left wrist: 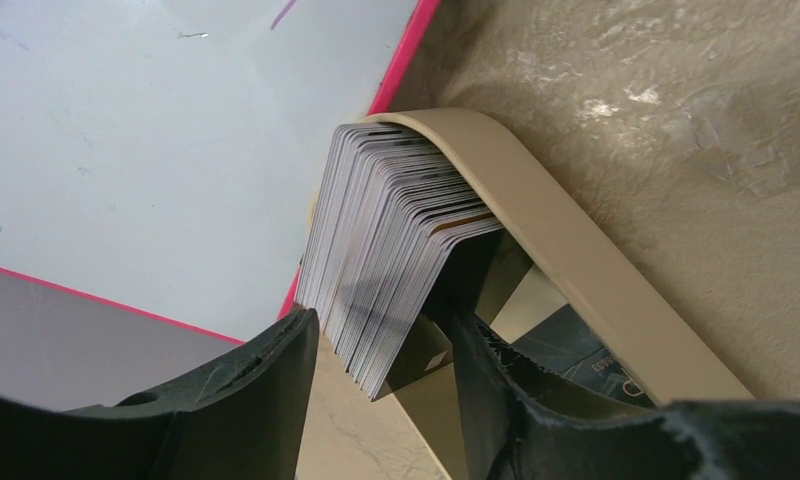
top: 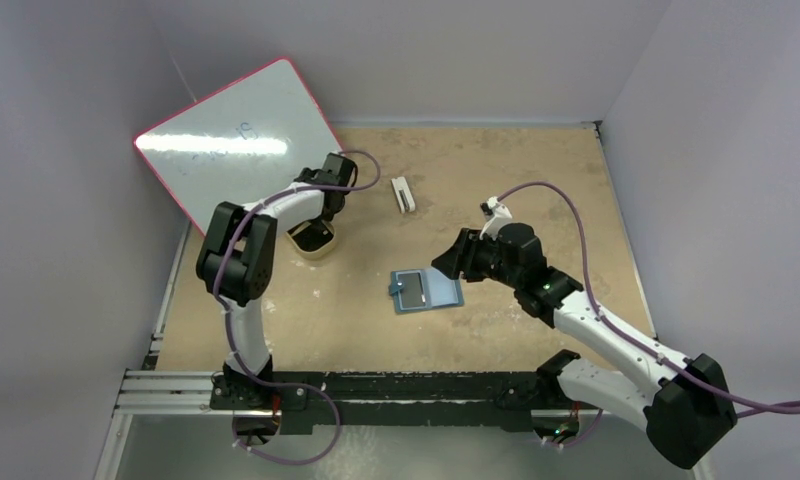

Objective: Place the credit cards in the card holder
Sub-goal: Close the card holder at the center of the board.

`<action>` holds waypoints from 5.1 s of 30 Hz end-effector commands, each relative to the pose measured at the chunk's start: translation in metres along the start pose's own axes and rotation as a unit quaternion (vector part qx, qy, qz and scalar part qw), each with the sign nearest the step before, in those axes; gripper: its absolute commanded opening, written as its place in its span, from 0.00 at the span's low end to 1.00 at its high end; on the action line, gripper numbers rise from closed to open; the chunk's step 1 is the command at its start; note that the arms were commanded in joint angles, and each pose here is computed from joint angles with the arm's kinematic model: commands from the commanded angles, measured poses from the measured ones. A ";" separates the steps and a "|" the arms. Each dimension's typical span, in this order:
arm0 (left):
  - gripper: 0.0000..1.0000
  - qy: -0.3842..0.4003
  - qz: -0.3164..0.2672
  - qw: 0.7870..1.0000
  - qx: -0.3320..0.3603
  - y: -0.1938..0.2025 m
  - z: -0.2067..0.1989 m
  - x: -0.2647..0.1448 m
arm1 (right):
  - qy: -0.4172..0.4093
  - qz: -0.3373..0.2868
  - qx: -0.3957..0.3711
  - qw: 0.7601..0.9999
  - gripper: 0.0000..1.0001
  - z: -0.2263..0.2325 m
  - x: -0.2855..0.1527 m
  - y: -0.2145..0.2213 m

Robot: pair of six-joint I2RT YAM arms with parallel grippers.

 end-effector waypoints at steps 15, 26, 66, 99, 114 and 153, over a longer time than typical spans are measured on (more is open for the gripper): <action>0.40 -0.055 -0.010 0.998 -0.018 -0.024 0.038 -0.011 | -0.018 -0.022 -0.012 1.000 0.56 0.012 -0.003 -0.013; 0.46 0.125 -0.073 0.973 -0.178 -0.041 0.036 -0.073 | 0.061 0.020 0.013 0.998 0.57 -0.035 0.014 0.015; 0.64 0.447 -0.138 0.847 -0.253 0.052 -0.195 -0.190 | 0.003 0.073 0.125 0.989 0.74 -0.061 0.037 0.055; 0.00 0.476 -0.198 0.796 -0.316 0.043 -0.191 -0.203 | 0.089 0.029 0.138 0.986 0.77 -0.091 0.036 0.057; 0.00 0.508 -0.187 0.775 -0.326 0.042 -0.205 -0.206 | -0.091 0.007 0.159 0.983 0.76 -0.030 0.021 0.035; 0.29 0.616 -0.159 0.651 -0.414 0.056 -0.205 -0.237 | 0.125 0.133 0.063 0.981 0.31 -0.087 0.083 0.084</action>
Point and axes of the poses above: each gripper's point midway between its finger pads, its own x axis out along the fingers, its own z axis along the line the jaws close on, y = z × x, the point moved 4 cm from there along -x, back along the fingers, and after that the axes turned 3 degrees about x, right-handed, at the moved point
